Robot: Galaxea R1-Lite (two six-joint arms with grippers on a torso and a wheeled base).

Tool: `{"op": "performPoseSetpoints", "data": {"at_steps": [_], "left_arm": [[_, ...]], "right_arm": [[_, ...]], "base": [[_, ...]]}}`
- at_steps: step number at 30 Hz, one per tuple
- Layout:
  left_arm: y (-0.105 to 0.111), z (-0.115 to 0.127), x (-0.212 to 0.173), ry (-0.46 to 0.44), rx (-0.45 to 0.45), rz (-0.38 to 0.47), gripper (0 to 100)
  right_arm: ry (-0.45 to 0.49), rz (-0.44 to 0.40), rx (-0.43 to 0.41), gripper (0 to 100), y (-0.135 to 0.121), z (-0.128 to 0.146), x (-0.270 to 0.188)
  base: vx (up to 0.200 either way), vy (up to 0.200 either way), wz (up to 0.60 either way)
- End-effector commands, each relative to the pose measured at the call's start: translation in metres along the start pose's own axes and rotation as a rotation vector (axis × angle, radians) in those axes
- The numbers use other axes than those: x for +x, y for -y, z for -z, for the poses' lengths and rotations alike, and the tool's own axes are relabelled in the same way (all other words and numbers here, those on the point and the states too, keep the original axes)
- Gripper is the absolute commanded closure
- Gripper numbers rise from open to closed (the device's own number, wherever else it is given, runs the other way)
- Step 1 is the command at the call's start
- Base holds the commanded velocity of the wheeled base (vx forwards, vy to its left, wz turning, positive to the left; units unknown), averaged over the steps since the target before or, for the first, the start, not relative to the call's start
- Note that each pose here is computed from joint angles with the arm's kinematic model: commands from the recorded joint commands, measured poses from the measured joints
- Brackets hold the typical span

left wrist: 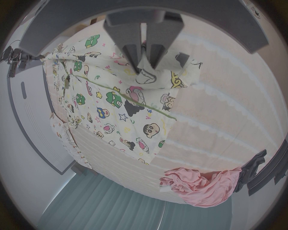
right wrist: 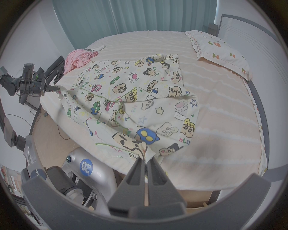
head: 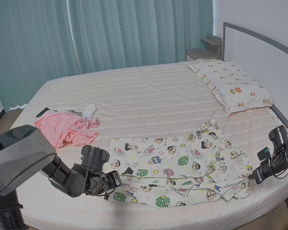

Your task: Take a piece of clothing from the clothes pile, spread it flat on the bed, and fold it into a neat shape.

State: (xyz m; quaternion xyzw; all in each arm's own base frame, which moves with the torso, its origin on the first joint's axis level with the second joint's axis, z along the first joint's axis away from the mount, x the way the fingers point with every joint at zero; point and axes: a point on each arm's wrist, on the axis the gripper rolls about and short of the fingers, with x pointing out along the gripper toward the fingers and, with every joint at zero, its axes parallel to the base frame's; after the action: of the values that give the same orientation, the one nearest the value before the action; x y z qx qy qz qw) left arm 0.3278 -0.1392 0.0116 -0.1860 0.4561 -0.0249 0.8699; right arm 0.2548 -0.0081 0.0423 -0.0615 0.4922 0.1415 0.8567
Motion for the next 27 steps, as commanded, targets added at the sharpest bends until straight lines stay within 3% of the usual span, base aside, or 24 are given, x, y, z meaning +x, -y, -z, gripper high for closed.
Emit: {"op": "performPoseSetpoints", "data": {"at_steps": [1,18,27], "left_arm": [[-0.004,-0.001,0.021,-0.013,-0.009,-0.019,100],[0.004,-0.023,0.041,0.054,-0.093,0.002,100],[-0.003,-0.025,0.048,0.055,-0.106,-0.012,100]], "right_arm": [[-0.006,-0.001,0.009,100,0.005,-0.007,0.011],[0.036,0.026,0.041,100,0.020,-0.035,0.031],[0.079,0.038,0.112,100,0.026,-0.055,0.039]], "base": [[0.000,0.000,0.00],[0.000,0.000,0.00],[0.000,0.000,0.00]]}}
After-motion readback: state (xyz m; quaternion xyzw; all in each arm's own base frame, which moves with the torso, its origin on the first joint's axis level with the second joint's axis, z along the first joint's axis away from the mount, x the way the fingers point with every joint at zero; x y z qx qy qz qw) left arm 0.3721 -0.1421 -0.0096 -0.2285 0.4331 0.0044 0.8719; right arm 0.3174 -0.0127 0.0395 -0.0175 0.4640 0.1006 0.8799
